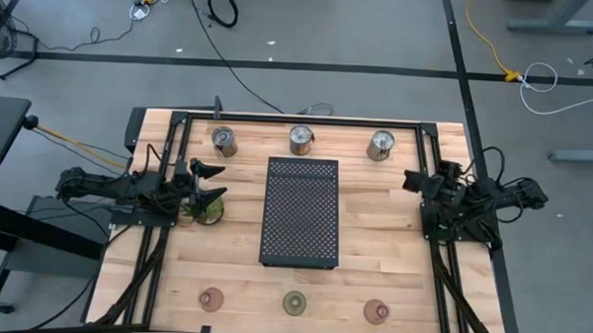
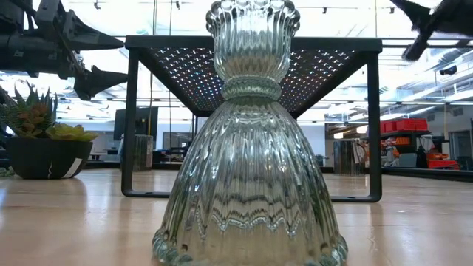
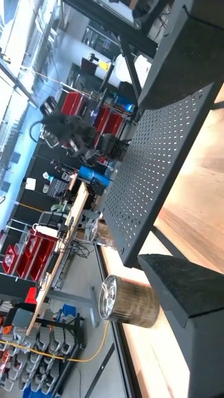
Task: Pick & Place candle stick holders
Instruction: Put the right pink glass candle holder on the shelf
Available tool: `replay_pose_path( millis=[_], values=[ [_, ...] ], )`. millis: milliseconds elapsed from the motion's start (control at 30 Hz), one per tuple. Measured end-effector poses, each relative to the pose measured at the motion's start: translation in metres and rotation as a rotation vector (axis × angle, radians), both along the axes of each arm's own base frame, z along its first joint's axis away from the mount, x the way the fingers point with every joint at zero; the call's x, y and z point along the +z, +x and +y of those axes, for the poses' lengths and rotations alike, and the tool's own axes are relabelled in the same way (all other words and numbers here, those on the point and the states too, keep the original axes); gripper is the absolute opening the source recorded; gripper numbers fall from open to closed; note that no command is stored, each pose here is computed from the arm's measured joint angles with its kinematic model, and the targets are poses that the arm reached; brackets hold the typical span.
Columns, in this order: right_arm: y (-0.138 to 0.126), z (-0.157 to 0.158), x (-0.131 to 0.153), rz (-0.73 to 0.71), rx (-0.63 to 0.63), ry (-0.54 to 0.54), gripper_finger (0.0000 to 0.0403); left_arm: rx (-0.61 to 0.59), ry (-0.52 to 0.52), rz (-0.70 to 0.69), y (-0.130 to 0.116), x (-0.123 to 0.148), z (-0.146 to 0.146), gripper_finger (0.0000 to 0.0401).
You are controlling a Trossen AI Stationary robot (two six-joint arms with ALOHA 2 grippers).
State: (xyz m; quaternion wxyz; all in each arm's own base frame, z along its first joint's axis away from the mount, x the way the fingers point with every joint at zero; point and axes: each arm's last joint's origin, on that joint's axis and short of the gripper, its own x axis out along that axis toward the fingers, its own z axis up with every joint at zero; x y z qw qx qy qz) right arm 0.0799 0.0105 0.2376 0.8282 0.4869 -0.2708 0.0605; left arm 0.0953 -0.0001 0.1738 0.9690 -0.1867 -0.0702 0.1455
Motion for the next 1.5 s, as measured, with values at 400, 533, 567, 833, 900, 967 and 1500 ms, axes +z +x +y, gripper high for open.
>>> replay_pose_path(
  millis=[400,533,567,833,900,967,1500],
  values=[
    [0.072,0.047,0.128,0.674,0.532,-0.312,0.0084,0.003,0.0,0.0,0.0,0.0,0.0,0.0399],
    [0.104,0.07,0.14,0.942,0.744,-0.307,0.0084,0.003,0.0,0.0,0.0,0.0,0.0,0.0399],
    [0.112,0.076,0.145,0.948,0.792,-0.306,0.0084,0.003,0.0,0.0,0.0,0.0,0.0,0.0399],
    [0.147,0.115,0.163,1.156,0.932,-0.177,0.0058,0.003,0.001,0.001,0.0,0.0,0.0,0.0399],
    [0.146,0.124,0.156,1.295,0.932,-0.108,0.0043,0.003,0.001,0.001,0.0,0.0,0.0,0.0399],
    [0.146,0.135,0.154,1.37,0.939,-0.036,0.0029,0.003,0.001,0.001,0.0,0.0,0.0,0.0399],
    [0.092,0.214,0.101,1.936,0.666,0.095,0.0097,0.003,0.0,0.003,0.0,0.0,0.0,0.0399]
  ],
)
